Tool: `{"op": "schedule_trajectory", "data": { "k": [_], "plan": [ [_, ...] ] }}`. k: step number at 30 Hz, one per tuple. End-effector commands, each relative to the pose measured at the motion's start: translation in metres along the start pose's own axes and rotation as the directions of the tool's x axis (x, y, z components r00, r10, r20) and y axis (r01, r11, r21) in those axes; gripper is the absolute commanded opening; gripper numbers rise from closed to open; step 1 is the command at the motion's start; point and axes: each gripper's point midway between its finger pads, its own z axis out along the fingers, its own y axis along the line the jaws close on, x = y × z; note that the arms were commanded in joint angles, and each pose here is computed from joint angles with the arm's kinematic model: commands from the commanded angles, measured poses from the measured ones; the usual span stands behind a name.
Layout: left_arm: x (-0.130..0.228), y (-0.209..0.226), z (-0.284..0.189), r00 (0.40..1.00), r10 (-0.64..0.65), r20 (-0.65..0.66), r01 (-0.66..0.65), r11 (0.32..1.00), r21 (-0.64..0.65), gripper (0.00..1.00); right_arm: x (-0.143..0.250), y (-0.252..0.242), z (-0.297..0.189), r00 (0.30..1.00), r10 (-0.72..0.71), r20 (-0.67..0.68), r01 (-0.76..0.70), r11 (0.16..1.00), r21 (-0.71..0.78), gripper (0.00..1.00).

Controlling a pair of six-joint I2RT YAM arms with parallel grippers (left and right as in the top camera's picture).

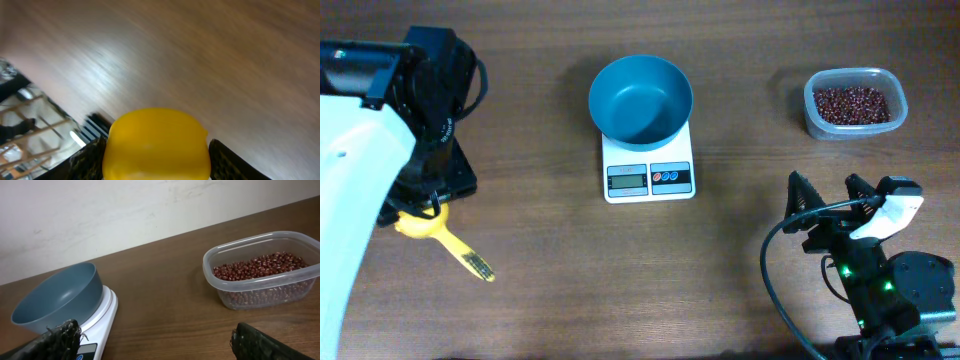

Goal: Scoop item into bowl and weigh 50g on scale

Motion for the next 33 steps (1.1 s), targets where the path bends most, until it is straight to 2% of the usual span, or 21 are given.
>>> {"op": "schedule_trajectory", "data": {
  "k": [1, 2, 3, 5, 8, 10, 13, 14, 15, 18, 20, 21, 23, 26, 27, 30, 32, 33],
  "plan": [
    [-0.04, 0.013, 0.008, 0.988, -0.031, 0.154, 0.06, 0.981, -0.184, 0.51, 0.004, 0.003, 0.0, 1.0, 0.008, -0.012, -0.009, 1.0, -0.018, 0.99],
    [-0.047, 0.013, 0.013, 0.986, -0.013, 0.164, 0.051, 0.972, -0.228, 0.51, 0.004, 0.003, 0.0, 1.0, 0.008, -0.012, -0.009, 1.0, -0.018, 0.99],
    [-0.056, 0.015, 0.023, 0.985, 0.04, 0.166, 0.018, 0.943, -0.333, 0.51, 0.004, 0.003, 0.0, 1.0, 0.008, -0.012, -0.009, 1.0, -0.018, 0.99],
    [-0.059, 0.011, 0.045, 0.987, 0.135, 0.083, -0.082, 0.884, -0.46, 0.51, 0.004, 0.003, 0.0, 1.0, 0.008, -0.012, -0.009, 1.0, -0.018, 0.99],
    [-0.047, -0.013, 0.097, 0.97, 0.213, -0.118, -0.243, 0.815, -0.526, 0.55, 0.004, 0.003, 0.0, 1.0, 0.008, -0.012, -0.009, 1.0, -0.018, 0.99],
    [-0.039, -0.022, 0.121, 0.954, 0.227, -0.195, -0.298, 0.778, -0.553, 0.58, 0.004, 0.003, 0.0, 1.0, 0.008, -0.012, -0.008, 1.0, -0.018, 0.99],
    [-0.033, -0.028, 0.139, 0.947, 0.222, -0.234, -0.319, 0.755, -0.574, 0.73, 0.004, 0.003, 0.0, 1.0, 0.008, -0.012, -0.008, 1.0, -0.018, 0.99],
    [-0.033, -0.029, 0.141, 0.948, 0.221, -0.23, -0.316, 0.756, -0.573, 0.82, 0.004, 0.003, 0.0, 1.0, 0.008, -0.012, -0.009, 1.0, -0.018, 0.99],
    [-0.034, -0.031, 0.142, 0.951, 0.218, -0.219, -0.306, 0.762, -0.57, 0.99, 0.004, 0.003, 0.0, 1.0, 0.008, -0.012, -0.009, 1.0, -0.018, 0.99],
    [-0.041, -0.036, 0.14, 0.959, 0.206, -0.196, -0.282, 0.78, -0.558, 0.99, 0.004, 0.003, 0.0, 1.0, 0.008, -0.012, -0.009, 1.0, -0.018, 0.99],
    [-0.047, -0.045, 0.134, 0.967, 0.174, -0.185, -0.246, 0.818, -0.52, 0.99, 0.004, 0.003, 0.0, 1.0, 0.008, -0.012, -0.009, 1.0, -0.018, 0.99],
    [-0.048, -0.057, 0.131, 0.979, 0.102, -0.178, -0.175, 0.868, -0.464, 0.99, 0.004, 0.003, 0.0, 1.0, 0.008, -0.012, -0.009, 1.0, -0.018, 0.99],
    [-0.052, -0.074, 0.123, 0.984, 0.03, -0.174, -0.095, 0.92, -0.38, 0.99, 0.004, 0.003, 0.0, 1.0, 0.008, -0.012, -0.009, 1.0, -0.018, 0.99],
    [-0.067, -0.075, 0.078, 0.994, -0.05, -0.094, 0.027, 0.971, -0.238, 0.99, 0.004, 0.003, 0.0, 1.0, 0.008, -0.012, -0.009, 1.0, -0.018, 0.99],
    [-0.073, -0.067, 0.047, 0.994, -0.104, -0.023, 0.099, 0.985, -0.142, 0.99, 0.004, 0.003, 0.0, 1.0, 0.008, -0.012, -0.009, 1.0, -0.018, 0.99],
    [-0.071, -0.024, -0.007, 0.97, -0.223, 0.097, 0.224, 0.975, 0.005, 0.99, 0.004, 0.003, 0.0, 1.0, 0.008, -0.012, -0.008, 1.0, -0.018, 0.99],
    [-0.038, 0.013, 0.009, 0.947, -0.31, 0.079, 0.309, 0.951, 0.031, 0.99, 0.004, 0.003, 0.0, 1.0, 0.008, -0.012, -0.008, 1.0, -0.018, 0.99],
    [-0.022, 0.015, 0.024, 0.933, -0.358, 0.036, 0.355, 0.932, 0.08, 0.99, 0.004, 0.003, 0.0, 1.0, 0.008, -0.012, -0.008, 1.0, -0.018, 0.99]
  ]
}}
